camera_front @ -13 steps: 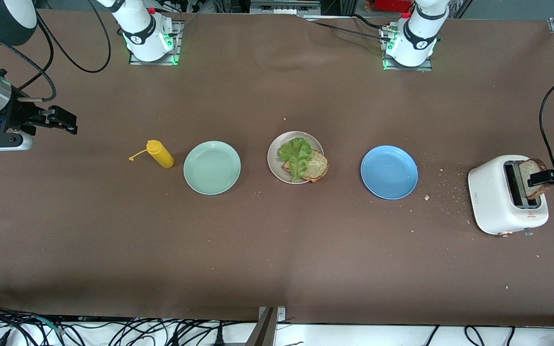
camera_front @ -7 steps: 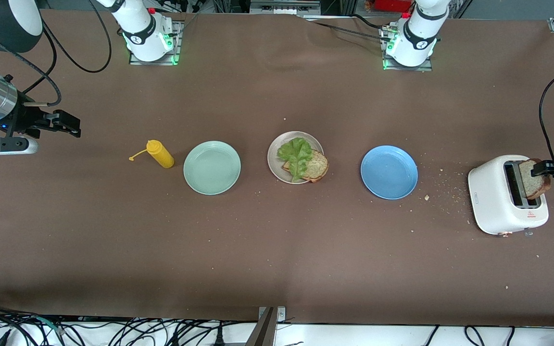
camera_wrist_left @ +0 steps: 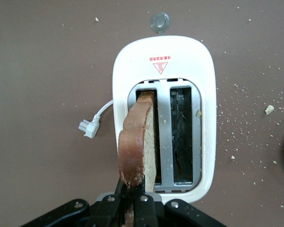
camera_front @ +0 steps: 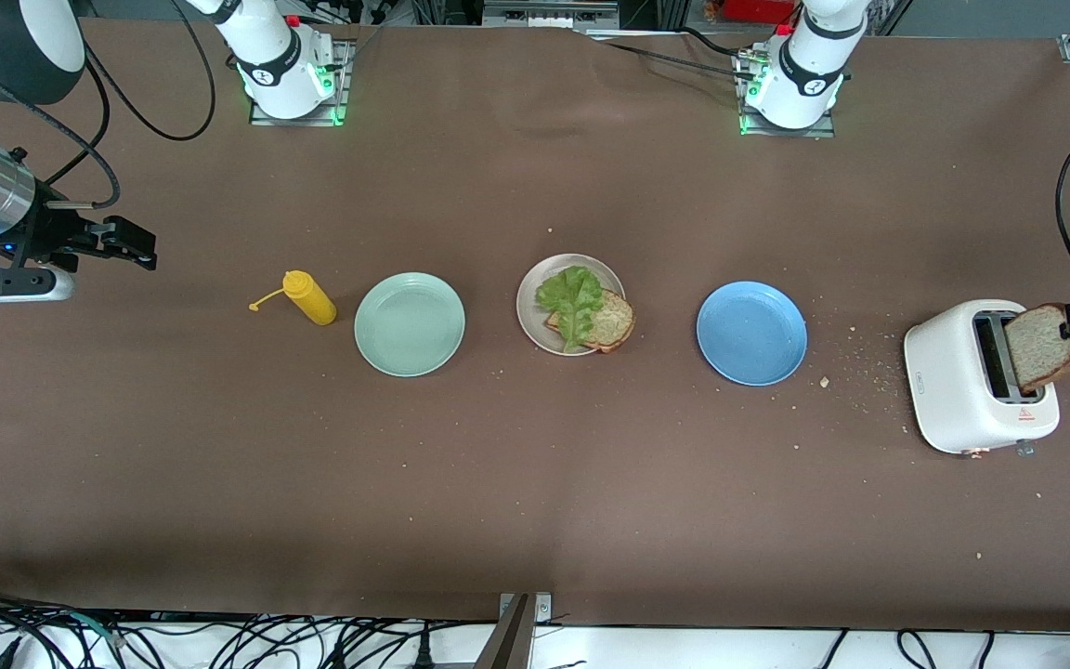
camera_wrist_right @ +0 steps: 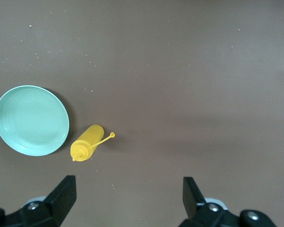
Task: Make sandwich in beige plate with both arms
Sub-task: 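Lift the bread slice out with the left gripper toward the beige plate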
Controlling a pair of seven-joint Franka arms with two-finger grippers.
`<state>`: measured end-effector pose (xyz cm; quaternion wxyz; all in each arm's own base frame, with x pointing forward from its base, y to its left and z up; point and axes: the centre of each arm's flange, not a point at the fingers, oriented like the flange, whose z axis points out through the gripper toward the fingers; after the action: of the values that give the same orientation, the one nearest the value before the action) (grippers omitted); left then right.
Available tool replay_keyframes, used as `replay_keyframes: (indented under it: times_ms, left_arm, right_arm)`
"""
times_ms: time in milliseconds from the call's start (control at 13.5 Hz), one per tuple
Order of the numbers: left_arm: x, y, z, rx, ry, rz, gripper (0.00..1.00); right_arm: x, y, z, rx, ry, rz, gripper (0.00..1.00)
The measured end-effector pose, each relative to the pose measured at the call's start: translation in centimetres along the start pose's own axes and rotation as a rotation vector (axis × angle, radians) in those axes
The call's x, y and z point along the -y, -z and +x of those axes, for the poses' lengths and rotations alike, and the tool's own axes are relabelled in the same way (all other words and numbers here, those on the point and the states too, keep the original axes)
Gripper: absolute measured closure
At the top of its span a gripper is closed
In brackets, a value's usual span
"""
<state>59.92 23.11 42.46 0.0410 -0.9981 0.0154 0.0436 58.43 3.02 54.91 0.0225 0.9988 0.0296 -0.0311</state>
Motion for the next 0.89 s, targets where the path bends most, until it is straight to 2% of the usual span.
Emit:
replay_keyframes:
  times_ms: [445,741,890]
  left_arm:
    - [-4.2,9.6,-0.6,0.026,-0.054,0.009,0.92]
    - [-12.4,11.6,0.5,0.046,-0.2,-0.02,0.92]
    - [-17.4,11.3,0.8,0.077,-0.266,-0.082,0.92]
  right_arm:
    - [0.1,-0.2,0.0,0.003,0.001,0.0,0.0]
    - [0.1,-0.5,0.0,0.007,0.002,0.0,0.0]
    - [0.1,-0.5,0.0,0.006,0.002,0.0,0.0]
